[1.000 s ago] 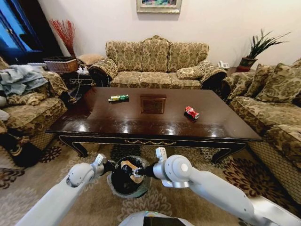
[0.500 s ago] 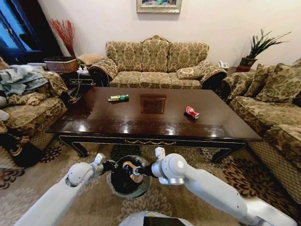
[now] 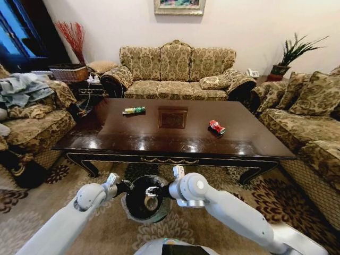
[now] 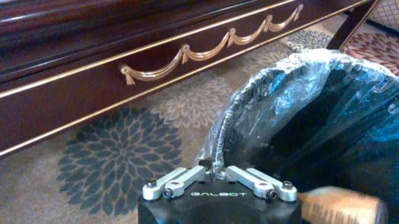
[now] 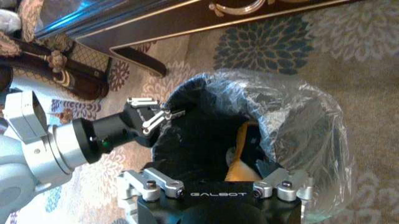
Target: Move to the front of the table and place the trash on the table into the trash bin.
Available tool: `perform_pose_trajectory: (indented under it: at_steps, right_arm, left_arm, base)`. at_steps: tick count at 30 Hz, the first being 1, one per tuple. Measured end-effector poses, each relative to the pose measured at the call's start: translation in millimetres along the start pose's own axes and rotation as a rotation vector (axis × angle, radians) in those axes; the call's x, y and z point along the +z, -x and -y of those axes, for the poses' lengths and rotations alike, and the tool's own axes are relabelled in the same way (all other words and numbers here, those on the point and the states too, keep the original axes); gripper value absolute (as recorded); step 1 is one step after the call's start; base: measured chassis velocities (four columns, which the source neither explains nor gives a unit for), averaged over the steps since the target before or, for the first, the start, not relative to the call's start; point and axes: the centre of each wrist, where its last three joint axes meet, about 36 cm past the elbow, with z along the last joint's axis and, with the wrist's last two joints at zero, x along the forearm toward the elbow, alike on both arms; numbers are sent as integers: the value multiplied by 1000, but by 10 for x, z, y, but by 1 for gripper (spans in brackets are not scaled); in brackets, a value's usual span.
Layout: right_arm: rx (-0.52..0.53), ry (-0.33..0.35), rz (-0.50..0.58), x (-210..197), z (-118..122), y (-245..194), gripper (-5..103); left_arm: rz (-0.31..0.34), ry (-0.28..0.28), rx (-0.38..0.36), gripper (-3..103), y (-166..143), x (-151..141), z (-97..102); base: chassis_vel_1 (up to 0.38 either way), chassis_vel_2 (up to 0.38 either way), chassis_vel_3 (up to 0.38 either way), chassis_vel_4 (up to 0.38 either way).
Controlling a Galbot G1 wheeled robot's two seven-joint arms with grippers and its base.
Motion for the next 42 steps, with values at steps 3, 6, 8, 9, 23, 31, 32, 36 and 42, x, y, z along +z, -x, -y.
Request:
perform_pose_trajectory:
  at_steps: [3, 6, 8, 9, 23, 31, 32, 36, 42]
  right_arm:
    - [0, -5, 21, -10, 4, -41, 100]
    - [-3, -11, 40, -19, 6, -100, 100]
    - [-17, -27, 62, 0, -21, -204, 100]
    - [-17, -27, 62, 0, -21, -204, 100]
    - [-118, -116, 426, -641, 400, -1470, 100]
    - [-56, -118, 498, -599, 931, -1620, 100]
    - [-54, -113, 513, -618, 1008, -1652, 100]
    - [-48, -111, 544, -700, 1148, -1746, 100]
    - [-22, -124, 560, -748, 1259, -1723, 100]
  left_arm:
    - [2, 1, 1, 0, -5, -9, 6]
    - [4, 0, 2, 0, -5, -13, 12]
    - [5, -1, 4, 0, -5, -11, 30]
    - [5, -1, 4, 0, -5, -11, 30]
    - [18, -3, -10, 0, -276, -166, 71]
    - [36, -13, -129, 0, -636, -149, -82]
    - [40, -13, -161, 0, -741, -141, -124]
    - [17, -9, -202, 0, -964, -61, -178]
    - [-38, -3, -238, 0, -1235, 56, -266]
  base:
    - [0, 0, 0, 0]
    - [0, 0, 0, 0]
    - [0, 0, 0, 0]
    - [0, 0, 0, 0]
    - [0, 0, 0, 0]
    - [0, 0, 0, 0]
    - [0, 0, 0, 0]
    - [0, 0, 0, 0]
    - [0, 0, 0, 0]
